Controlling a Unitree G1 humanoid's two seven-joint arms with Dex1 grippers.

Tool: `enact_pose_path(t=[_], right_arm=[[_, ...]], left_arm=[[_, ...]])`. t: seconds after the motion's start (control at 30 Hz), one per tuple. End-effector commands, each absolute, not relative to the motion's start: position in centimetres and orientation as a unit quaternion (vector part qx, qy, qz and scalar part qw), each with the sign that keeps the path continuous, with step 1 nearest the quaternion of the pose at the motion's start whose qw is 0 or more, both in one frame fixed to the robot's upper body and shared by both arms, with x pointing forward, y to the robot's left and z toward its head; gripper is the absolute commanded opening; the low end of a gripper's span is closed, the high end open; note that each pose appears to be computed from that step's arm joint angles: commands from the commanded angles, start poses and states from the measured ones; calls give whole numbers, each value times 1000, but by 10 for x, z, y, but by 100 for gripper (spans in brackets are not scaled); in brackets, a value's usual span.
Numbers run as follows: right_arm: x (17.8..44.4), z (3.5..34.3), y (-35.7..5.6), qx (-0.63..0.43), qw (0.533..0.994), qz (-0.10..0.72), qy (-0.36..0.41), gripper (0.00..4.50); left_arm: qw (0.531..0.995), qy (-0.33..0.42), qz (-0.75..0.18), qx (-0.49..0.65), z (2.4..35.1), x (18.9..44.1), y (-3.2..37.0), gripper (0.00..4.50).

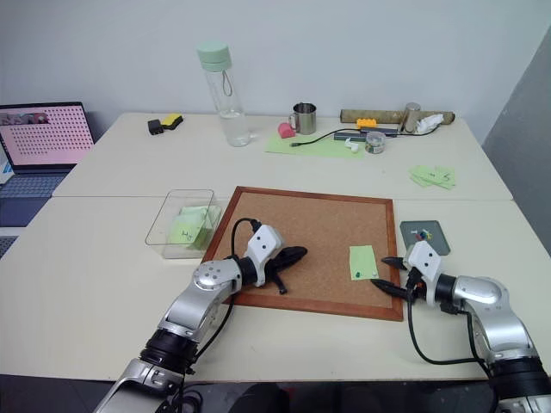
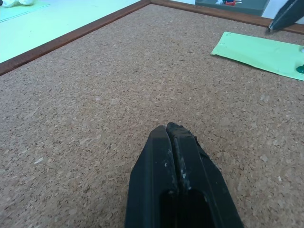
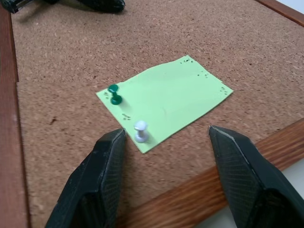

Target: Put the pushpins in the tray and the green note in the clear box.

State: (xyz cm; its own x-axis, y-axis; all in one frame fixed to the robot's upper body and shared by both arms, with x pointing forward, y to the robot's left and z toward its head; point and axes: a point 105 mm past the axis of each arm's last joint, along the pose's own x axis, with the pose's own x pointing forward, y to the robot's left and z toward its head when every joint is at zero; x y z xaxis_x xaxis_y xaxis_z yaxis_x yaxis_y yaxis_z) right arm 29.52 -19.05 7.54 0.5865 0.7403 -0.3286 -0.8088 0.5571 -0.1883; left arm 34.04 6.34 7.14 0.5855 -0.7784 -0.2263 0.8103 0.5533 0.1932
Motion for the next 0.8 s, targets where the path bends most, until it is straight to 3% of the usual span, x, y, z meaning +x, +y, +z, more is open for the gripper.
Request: enact_pose_path(t=[0.03,0.43,0.8], right_arm=[[298,92,-191,-153,886,432,75,257],[288,92,-185,-140,875,457,83,6],[286,120,-180,-100,881,459,51,1]], left_arm=[[875,98,-450,146,50,336,70,0],[875,102,-449,148,47,335,71,0],[876,107,-447,148,44,334,72,0]])
